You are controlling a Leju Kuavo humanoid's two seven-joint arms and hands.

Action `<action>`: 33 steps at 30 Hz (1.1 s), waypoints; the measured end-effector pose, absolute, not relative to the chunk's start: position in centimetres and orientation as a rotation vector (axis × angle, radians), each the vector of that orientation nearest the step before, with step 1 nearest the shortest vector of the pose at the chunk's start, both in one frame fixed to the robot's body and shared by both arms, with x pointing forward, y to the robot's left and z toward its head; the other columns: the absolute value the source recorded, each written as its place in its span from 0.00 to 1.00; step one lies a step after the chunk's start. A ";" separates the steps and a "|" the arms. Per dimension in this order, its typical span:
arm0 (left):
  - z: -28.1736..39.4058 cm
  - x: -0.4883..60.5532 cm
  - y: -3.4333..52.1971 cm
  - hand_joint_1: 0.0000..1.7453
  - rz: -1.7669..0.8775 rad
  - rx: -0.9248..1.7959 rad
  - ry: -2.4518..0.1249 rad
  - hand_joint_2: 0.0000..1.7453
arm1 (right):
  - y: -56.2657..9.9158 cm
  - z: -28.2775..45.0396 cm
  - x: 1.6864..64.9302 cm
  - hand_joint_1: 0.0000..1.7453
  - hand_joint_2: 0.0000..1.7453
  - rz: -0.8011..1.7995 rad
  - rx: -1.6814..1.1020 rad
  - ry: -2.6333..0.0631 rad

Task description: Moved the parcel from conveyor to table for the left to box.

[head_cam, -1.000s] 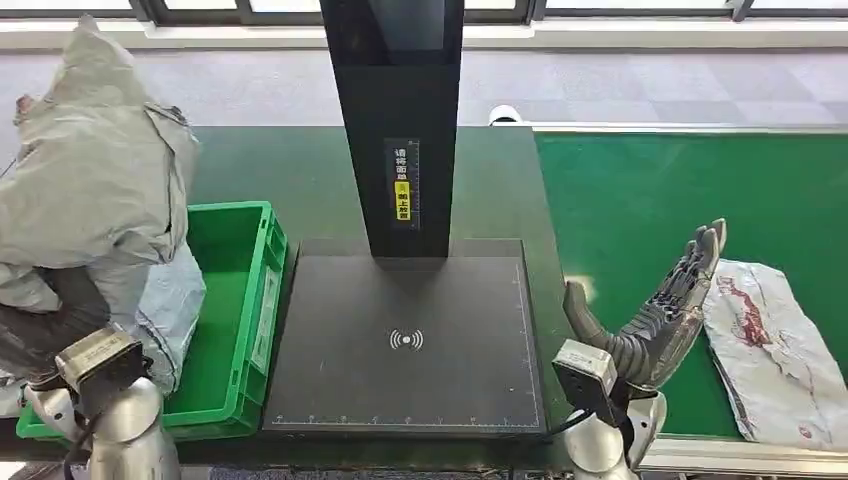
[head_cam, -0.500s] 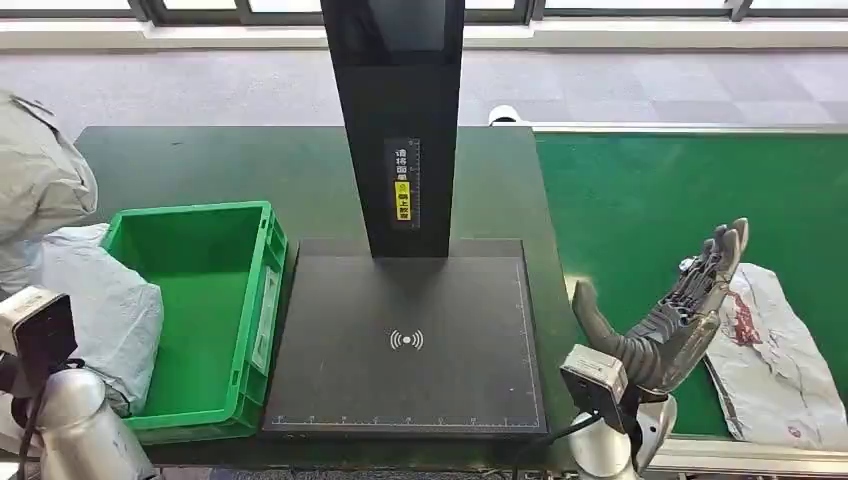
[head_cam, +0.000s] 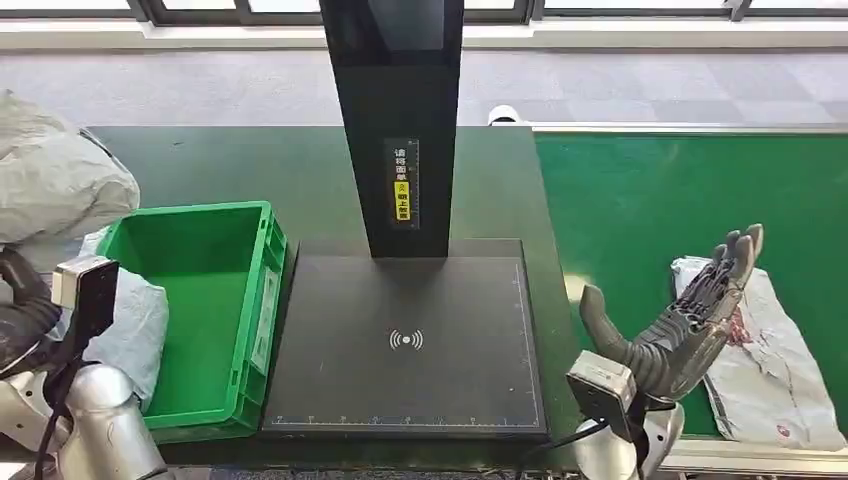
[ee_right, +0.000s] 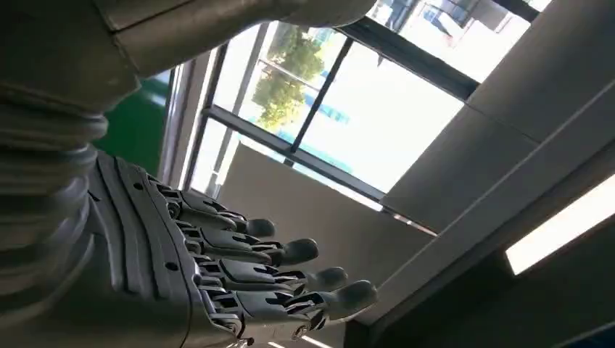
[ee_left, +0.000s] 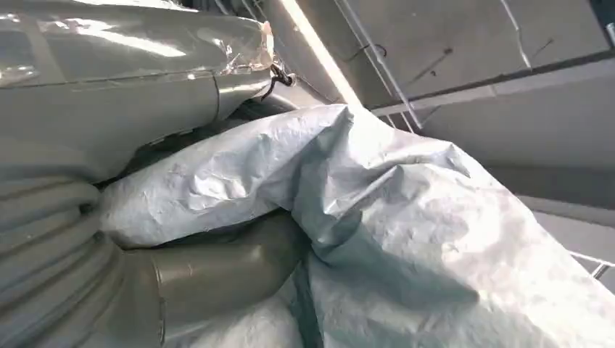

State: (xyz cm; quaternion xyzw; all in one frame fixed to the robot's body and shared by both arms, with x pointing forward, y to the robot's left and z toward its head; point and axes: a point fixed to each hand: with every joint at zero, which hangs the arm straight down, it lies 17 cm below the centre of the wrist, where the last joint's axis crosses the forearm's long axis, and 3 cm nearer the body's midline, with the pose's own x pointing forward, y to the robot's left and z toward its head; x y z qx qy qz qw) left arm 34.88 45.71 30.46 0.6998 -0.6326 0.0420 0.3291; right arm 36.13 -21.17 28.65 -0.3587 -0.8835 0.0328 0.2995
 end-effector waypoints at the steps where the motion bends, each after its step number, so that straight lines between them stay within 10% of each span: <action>1: 30.3 35.0 45.7 1.00 0.108 1.828 -1.654 1.00 | -21.2 28.6 36.1 0.00 1.00 0.087 -0.952 -2.343; 33: 15.5 45.2 40.4 1.00 -0.233 1.434 -1.314 1.00 | -21.9 28.7 36.3 0.00 1.00 0.063 -0.952 -2.324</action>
